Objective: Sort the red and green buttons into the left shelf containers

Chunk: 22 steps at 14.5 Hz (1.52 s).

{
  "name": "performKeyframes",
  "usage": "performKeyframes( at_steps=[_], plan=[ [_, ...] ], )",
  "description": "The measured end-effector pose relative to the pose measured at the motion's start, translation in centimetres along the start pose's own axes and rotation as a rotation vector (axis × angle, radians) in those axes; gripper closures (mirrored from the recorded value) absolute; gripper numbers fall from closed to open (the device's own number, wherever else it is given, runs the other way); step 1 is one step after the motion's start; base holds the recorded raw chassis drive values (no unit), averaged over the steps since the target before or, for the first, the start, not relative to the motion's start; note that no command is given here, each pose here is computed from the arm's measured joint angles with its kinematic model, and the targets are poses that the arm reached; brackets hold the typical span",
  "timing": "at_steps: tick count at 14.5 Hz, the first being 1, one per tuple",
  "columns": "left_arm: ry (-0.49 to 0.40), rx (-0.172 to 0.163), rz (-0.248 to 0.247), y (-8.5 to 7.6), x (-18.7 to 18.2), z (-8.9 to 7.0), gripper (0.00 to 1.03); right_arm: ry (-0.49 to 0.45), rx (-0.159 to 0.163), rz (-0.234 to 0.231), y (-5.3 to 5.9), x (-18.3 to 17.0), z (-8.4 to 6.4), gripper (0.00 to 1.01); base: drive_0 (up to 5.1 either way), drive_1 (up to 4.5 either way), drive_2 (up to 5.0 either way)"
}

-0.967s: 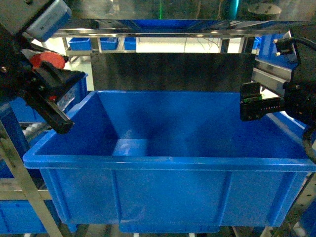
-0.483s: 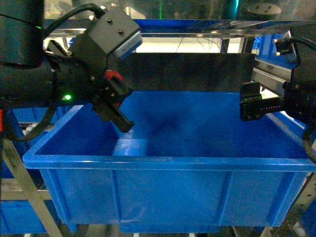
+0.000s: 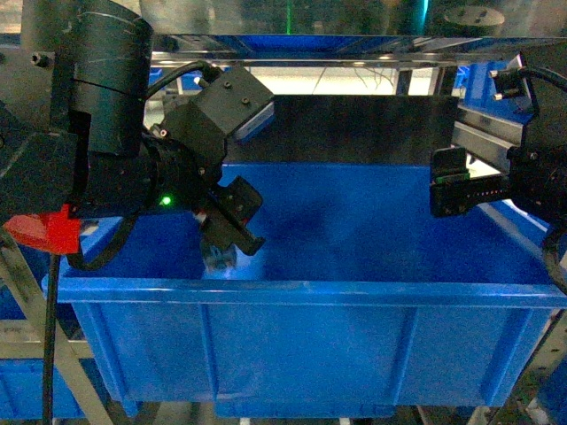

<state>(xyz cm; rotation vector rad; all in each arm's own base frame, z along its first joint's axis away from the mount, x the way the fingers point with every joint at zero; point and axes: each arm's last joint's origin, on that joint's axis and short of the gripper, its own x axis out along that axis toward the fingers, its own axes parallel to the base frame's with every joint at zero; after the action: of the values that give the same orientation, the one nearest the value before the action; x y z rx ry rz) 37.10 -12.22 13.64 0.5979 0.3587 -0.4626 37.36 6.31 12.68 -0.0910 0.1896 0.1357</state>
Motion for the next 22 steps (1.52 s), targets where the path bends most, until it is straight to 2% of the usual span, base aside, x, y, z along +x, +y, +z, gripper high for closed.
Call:
performKeyframes(
  at_steps=[1,2,3,4,5,6,7,8,9,10,12,13,15,16,18,19,20,22],
  plan=[
    [0.000,-0.001,0.000,0.0,0.0,0.0,0.31,0.000,0.000,0.000,0.0,0.0,0.0,0.03,0.0,0.00,0.0],
    [0.000,-0.001,-0.001,0.0,0.0,0.0,0.09,0.000,0.000,0.000,0.0,0.0,0.0,0.03,0.0,0.00,0.0],
    [0.000,-0.002,-0.001,0.0,0.0,0.0,0.05,0.000,0.000,0.000,0.0,0.0,0.0,0.03,0.0,0.00,0.0],
    [-0.076,-0.049,0.114,-0.1,0.1,0.2,0.09,-0.056,0.016,-0.035,-0.1,-0.1,0.2,0.07,0.0,0.00,0.0],
    [-0.164,-0.240,0.338,-0.2,-1.6,-1.2,0.24,-0.158,0.048,-0.105,-0.4,-1.5,0.5,0.19,0.0,0.00,0.0],
    [-0.202,-0.379,0.417,0.0,-3.8,-3.1,0.35,-0.183,0.063,-0.127,-1.1,-3.9,0.2,0.32,0.0,0.00,0.0],
    [-0.289,-0.503,0.478,1.1,-6.9,-4.1,0.49,-0.187,0.072,-0.142,-1.8,-6.1,0.1,0.45,0.0,0.00,0.0],
    [-0.335,-0.533,0.498,1.6,-8.3,-4.1,0.56,-0.194,0.075,-0.147,-2.1,-7.5,0.2,0.54,0.0,0.00,0.0],
    [-0.381,-0.560,0.497,1.8,-10.2,-4.0,0.67,-0.192,0.076,-0.144,-2.3,-9.0,0.2,0.65,0.0,0.00,0.0],
    [-0.384,-0.568,0.483,1.6,-11.1,-4.3,0.74,-0.188,0.075,-0.134,-2.3,-9.9,0.0,0.72,0.0,0.00,0.0],
    [-0.298,-0.578,0.442,0.7,-12.7,-5.9,0.91,-0.176,0.074,-0.125,-2.4,-12.0,-0.4,0.88,0.0,0.00,0.0],
    [-0.298,-0.585,0.444,0.6,-13.8,-6.4,1.00,-0.172,0.075,-0.134,-2.7,-12.8,-0.5,0.96,0.0,0.00,0.0],
    [-0.359,-0.593,0.472,1.0,-16.1,-6.3,1.01,-0.160,0.077,-0.142,-3.0,-14.7,-0.6,0.99,0.0,0.00,0.0],
    [-0.363,-0.593,0.475,0.9,-16.9,-6.5,1.01,-0.148,0.077,-0.134,-2.9,-15.7,-0.4,0.99,0.0,0.00,0.0],
    [-0.332,-0.595,0.458,0.2,-17.9,-7.5,1.01,-0.185,0.076,-0.128,-3.2,-17.2,0.1,0.99,0.0,0.00,0.0],
    [-0.324,-0.595,0.452,-0.1,-18.5,-7.9,1.01,-0.189,0.076,-0.128,-3.8,-17.9,0.0,0.99,0.0,0.00,0.0],
    [-0.331,-0.596,0.457,-0.2,-19.2,-8.0,1.01,-0.176,0.079,-0.147,-4.1,-18.7,-0.3,0.99,0.0,0.00,0.0],
    [-0.346,-0.594,0.460,-0.4,-20.7,-8.4,1.01,-0.167,0.078,-0.136,-3.7,-20.2,-0.8,0.99,0.0,0.00,0.0]
  ],
)
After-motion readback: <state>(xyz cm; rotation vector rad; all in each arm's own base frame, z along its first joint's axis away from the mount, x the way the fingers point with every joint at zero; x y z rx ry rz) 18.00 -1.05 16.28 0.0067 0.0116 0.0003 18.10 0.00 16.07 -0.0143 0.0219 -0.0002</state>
